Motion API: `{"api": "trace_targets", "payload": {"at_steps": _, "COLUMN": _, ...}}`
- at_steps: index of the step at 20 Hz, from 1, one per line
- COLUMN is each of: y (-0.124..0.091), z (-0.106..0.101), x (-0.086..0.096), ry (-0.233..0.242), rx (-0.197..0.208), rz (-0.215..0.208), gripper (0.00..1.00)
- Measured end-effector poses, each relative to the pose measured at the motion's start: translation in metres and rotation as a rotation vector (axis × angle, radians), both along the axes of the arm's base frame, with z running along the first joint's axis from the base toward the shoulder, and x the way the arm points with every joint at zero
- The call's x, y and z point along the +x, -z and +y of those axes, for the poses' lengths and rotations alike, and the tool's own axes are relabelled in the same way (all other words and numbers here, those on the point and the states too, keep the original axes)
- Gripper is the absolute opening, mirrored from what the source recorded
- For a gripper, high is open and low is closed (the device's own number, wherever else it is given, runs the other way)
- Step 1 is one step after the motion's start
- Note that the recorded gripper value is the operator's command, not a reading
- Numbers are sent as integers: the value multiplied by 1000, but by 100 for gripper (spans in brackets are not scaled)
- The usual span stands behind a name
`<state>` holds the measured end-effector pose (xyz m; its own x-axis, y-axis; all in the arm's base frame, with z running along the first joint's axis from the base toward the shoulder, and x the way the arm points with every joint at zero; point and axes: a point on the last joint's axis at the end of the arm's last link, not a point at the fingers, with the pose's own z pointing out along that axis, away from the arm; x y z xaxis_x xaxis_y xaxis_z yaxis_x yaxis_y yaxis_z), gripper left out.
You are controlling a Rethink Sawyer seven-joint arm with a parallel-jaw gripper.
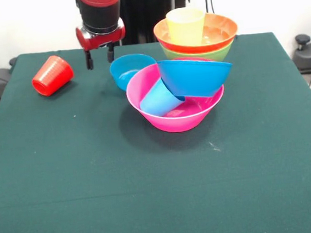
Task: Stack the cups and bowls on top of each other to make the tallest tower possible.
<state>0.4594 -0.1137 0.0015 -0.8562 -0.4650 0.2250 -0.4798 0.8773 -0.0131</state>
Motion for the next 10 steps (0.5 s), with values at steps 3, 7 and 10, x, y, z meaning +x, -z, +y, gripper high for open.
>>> {"api": "trace_targets", "payload": {"at_steps": 3, "y": 1, "z": -1, "x": -1, "ry": 5, "rx": 3, "rz": 3, "gripper": 100}}
{"api": "trace_targets", "payload": {"at_steps": 7, "y": 1, "z": -3, "x": -1, "ry": 26, "rx": 9, "rz": 4, "gripper": 100}}
{"api": "trace_targets", "payload": {"at_steps": 10, "y": 1, "z": -5, "x": -1, "ry": 38, "rx": 12, "rz": 3, "gripper": 100}}
